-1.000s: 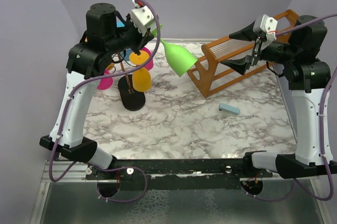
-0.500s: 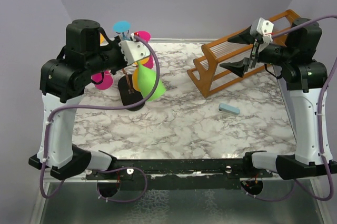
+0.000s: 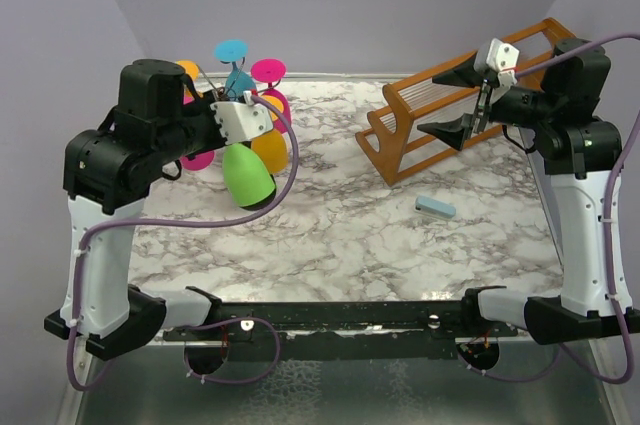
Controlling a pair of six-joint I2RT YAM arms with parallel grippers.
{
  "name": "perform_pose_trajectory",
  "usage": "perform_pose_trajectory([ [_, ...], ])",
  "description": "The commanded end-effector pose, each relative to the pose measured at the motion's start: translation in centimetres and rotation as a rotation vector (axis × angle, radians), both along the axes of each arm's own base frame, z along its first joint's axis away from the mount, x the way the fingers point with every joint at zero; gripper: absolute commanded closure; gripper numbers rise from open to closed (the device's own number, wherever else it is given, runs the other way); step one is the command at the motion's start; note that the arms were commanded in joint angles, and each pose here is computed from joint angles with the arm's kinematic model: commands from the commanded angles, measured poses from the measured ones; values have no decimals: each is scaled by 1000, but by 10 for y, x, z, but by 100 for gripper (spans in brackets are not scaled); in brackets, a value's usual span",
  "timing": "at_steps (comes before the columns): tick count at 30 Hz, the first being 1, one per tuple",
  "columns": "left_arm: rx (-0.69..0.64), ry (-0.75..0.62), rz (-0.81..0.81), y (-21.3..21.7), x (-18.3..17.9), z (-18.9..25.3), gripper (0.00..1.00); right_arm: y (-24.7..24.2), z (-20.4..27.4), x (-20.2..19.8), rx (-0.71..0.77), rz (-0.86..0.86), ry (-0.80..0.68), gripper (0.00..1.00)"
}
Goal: Place the wine glass upside down on the wine glass rack
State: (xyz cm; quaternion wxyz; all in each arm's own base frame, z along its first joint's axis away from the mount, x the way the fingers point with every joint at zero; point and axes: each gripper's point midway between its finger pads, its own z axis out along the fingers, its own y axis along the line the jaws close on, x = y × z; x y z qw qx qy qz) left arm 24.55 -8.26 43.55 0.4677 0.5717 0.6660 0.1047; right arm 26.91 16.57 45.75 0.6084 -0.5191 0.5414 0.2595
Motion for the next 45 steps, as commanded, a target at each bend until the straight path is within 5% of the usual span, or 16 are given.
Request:
perform_pose_trajectory([
  [1, 114, 10, 84, 17, 19, -16, 100, -4, -3, -5, -14, -24, -5, 11],
  [24, 270, 9, 298, 39, 74, -49, 100, -6, -23, 6, -38, -38, 39, 11],
  [45, 290, 47, 296, 48, 54, -34, 100, -5, -43, 16, -48, -31, 89, 11],
])
